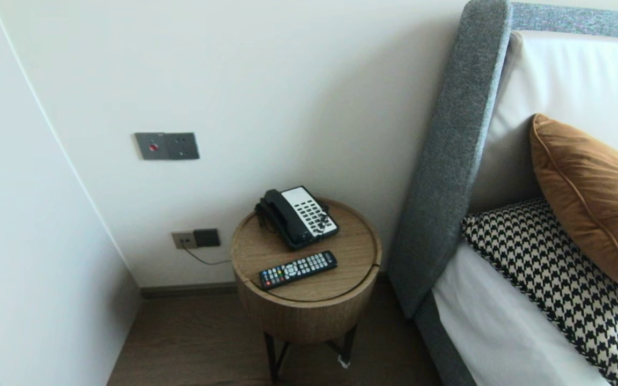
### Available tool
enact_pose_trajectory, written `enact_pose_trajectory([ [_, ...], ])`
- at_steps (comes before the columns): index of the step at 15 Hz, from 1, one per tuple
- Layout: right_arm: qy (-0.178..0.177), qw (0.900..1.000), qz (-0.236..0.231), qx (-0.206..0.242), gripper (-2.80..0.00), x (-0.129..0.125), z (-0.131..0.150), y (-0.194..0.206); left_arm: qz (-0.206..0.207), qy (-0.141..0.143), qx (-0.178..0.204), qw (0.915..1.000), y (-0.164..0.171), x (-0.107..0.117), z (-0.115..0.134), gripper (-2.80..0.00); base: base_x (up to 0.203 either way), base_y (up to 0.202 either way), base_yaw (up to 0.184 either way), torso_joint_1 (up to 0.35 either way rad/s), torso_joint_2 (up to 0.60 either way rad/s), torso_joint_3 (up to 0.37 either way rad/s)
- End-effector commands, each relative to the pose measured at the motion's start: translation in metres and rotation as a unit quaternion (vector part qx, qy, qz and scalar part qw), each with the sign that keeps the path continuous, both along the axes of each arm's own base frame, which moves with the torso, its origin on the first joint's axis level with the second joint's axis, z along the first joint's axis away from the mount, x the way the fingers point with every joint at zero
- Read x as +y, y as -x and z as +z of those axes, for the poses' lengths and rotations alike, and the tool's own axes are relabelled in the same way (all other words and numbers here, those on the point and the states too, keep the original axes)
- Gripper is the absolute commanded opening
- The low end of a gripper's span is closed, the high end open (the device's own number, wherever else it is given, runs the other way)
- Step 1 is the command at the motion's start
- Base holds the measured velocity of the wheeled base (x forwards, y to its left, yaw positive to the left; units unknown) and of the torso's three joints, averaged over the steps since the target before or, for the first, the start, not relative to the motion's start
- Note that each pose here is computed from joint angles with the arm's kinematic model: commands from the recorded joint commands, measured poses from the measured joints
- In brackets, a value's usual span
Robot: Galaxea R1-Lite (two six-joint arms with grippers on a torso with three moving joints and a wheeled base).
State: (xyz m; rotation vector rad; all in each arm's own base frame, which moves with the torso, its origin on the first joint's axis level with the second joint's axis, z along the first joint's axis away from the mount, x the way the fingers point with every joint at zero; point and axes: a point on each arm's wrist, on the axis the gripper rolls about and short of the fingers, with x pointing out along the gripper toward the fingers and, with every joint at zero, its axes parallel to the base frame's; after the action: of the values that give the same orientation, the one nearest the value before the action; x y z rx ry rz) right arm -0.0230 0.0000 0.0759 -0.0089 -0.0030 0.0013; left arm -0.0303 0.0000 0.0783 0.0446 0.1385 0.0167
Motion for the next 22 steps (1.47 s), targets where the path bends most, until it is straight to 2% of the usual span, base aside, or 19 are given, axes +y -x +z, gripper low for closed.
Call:
enact_pose_trajectory([
  [1,0.0,1.0,0.0,-0.002,-2.8,0.0,-0.0002,0.0004,0.002,0.001,-0.003,1.0,0.0008,0.0001,-0.0012,-2.8,0.0,0.0,0.0,0.0,0.0,0.0],
  [3,0.0,1.0,0.0,-0.002,-2.8,0.0,-0.0002,0.0004,0.002,0.001,-0.015,0.9999,-0.0009,0.0001,-0.0013,-2.8,0.0,0.0,0.0,0.0,0.0,0.0],
  [6,0.0,1.0,0.0,-0.002,-2.8,0.0,-0.0002,0.0004,0.0,0.0,-0.062,0.9981,-0.0061,0.0,-0.0012,-2.8,0.0,0.0,0.0,0.0,0.0,0.0],
  [11,0.0,1.0,0.0,-0.002,-2.8,0.0,-0.0003,0.0004,0.0,-0.002,-0.066,0.9978,-0.0075,0.0001,-0.0035,-2.8,0.0,0.0,0.0,0.0,0.0,0.0],
  [14,0.0,1.0,0.0,-0.002,-2.8,0.0,-0.0002,0.0004,-0.002,-0.002,-0.082,0.9966,-0.0074,0.0,-0.0001,-2.8,0.0,0.0,0.0,0.0,0.0,0.0],
  [18,0.0,1.0,0.0,-0.002,-2.8,0.0,-0.0002,0.0004,-0.003,-0.006,-0.064,0.9979,-0.0075,0.0,-0.0038,-2.8,0.0,0.0,0.0,0.0,0.0,0.0],
  [20,0.0,1.0,0.0,-0.002,-2.8,0.0,-0.0002,0.0004,-0.002,-0.003,-0.066,0.9978,-0.0075,0.0,-0.0035,-2.8,0.0,0.0,0.0,0.0,0.0,0.0],
  [22,0.0,1.0,0.0,-0.002,-2.8,0.0,-0.0002,0.0004,-0.002,0.013,-0.068,0.9976,-0.0075,0.0001,-0.0032,-2.8,0.0,0.0,0.0,0.0,0.0,0.0],
])
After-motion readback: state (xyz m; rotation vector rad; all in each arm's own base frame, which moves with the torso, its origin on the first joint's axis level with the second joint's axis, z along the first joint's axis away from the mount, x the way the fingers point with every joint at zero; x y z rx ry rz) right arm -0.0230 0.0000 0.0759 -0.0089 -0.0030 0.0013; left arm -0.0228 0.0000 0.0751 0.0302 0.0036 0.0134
